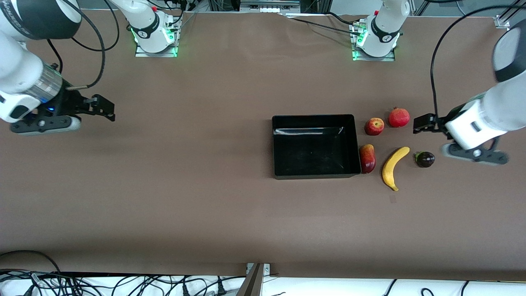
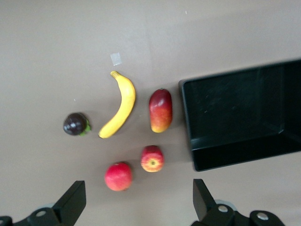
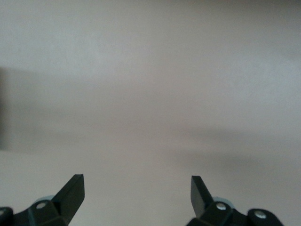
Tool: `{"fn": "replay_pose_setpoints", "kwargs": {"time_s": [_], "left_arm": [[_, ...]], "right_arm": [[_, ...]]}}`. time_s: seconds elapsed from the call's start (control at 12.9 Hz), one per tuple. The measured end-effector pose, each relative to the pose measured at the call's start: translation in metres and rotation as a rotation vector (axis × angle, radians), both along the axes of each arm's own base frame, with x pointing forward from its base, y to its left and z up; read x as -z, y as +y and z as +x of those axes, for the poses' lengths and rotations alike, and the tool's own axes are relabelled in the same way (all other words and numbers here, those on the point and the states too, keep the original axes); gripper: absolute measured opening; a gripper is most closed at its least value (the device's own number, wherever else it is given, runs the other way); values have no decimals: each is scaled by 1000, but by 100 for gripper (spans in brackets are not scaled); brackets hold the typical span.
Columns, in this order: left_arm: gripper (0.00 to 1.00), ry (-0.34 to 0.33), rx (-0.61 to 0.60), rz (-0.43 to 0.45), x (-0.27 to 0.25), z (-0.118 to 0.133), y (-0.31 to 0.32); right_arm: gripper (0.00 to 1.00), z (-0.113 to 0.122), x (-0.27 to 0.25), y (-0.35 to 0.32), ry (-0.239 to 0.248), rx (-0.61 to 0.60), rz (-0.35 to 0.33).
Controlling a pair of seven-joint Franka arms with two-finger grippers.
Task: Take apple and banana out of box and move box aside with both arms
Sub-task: 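Move the right gripper to the black box rim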
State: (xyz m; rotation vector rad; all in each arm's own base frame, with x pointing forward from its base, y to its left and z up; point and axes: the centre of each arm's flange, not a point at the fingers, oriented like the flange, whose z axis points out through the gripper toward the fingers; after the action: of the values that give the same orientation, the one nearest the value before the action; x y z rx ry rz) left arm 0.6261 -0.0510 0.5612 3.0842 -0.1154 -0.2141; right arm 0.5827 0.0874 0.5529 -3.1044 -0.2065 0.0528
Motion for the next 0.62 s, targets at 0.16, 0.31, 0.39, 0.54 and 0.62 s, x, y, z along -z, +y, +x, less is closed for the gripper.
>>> {"fn": "replay_pose_setpoints", "kwargs": {"time_s": [0.16,0.31,0.39,0.54,0.62], "left_arm": [[100,-53,-68,29,-20,-12,18],[100,-99,-84,53,-22,-31,17],[100,-121,-87,58,-18,-41,16],[100,-144,-91,59,-6,-60,17],[100,-144,-93,60,-3,-64,19]], "right_arm": [[100,-7,0,34,20,-37,59],[100,-12,12,83,36,-20,85],[100,-15,24,117,37,-2,87],[100,-26,61,196,47,57,89],[100,-32,80,227,49,83,83]]}}
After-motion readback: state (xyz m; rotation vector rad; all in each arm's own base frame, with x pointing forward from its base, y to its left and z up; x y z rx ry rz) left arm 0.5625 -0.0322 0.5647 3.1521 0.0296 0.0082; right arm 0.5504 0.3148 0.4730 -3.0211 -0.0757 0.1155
